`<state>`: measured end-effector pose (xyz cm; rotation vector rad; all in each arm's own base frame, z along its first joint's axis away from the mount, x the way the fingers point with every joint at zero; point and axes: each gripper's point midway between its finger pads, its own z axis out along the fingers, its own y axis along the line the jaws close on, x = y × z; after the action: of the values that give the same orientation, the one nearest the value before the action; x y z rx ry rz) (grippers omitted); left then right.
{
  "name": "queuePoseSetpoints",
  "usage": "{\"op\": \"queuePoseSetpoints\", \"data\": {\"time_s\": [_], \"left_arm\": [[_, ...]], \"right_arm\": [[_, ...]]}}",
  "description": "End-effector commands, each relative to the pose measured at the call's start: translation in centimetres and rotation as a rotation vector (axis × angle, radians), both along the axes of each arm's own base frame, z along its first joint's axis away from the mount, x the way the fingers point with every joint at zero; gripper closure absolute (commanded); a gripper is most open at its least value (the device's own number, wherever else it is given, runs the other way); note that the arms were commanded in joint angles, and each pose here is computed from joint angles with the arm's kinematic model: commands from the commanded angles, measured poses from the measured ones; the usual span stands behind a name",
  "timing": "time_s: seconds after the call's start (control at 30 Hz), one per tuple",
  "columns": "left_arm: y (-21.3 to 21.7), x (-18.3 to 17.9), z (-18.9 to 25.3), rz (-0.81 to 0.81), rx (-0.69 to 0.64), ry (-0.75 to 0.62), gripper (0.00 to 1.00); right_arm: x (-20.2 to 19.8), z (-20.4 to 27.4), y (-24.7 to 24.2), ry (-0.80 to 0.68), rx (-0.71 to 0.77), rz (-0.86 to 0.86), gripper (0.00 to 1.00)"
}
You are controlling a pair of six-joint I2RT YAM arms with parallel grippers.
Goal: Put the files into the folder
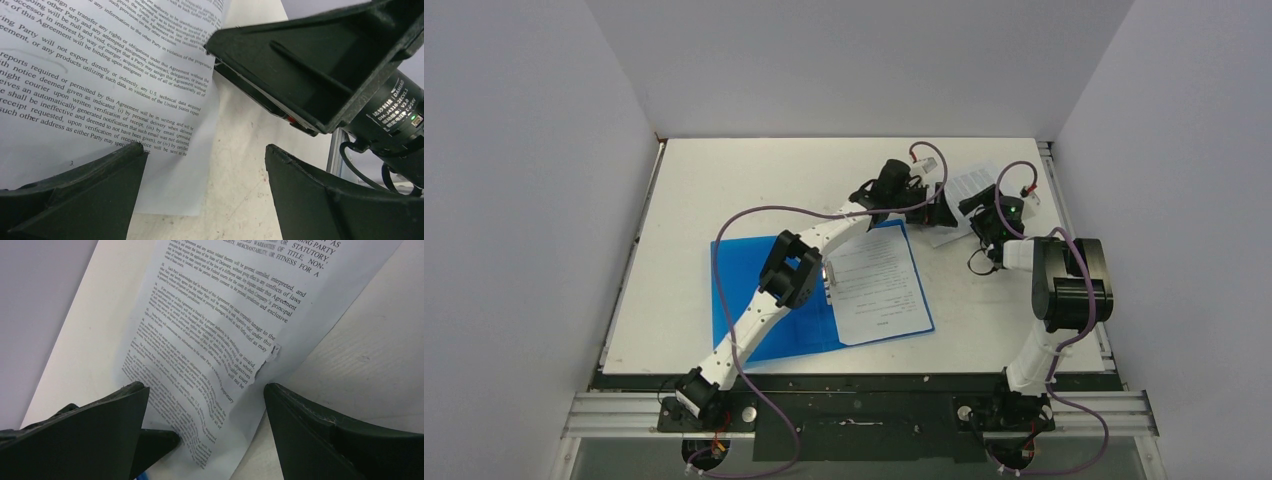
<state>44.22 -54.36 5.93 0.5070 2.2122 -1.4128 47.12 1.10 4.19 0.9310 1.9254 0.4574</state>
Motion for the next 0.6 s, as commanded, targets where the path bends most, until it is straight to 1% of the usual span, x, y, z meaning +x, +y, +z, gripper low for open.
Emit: {"op": "queuePoseSetpoints", "data": {"time_s": [0.0,0.2,0.3,0.43,0.57], "left_arm": [[-1.0,-4.0,0.7,-0.095,0.045,0.033,0.11],[-2.2,-7.2,1.6,-0.155,0.039,0.044,0.13],[-3.0,-9.5,2.2,-0.207,0.019,0.049,0.14],[-3.8,-12.1,2.5,-0.253,0.002,0.049,0.15],[-3.7,-14.2,2.2,-0.276,-0.025,0.093,0.16]], "right_arm": [[-4.3,-5.5,0.3,0.192,0.039,0.003,0.09],[-6.5,-4.7,-0.4,0.202,0.011,-0.007,0.08],[-7.7,-4.4,-0.4,0.205,0.009,0.0,0.06],[-9.3,-4.2,-0.3,0.207,0.006,0.01,0.0],[-10.7,-4.2,-0.4,0.214,-0.004,0.021,0.11]]}}
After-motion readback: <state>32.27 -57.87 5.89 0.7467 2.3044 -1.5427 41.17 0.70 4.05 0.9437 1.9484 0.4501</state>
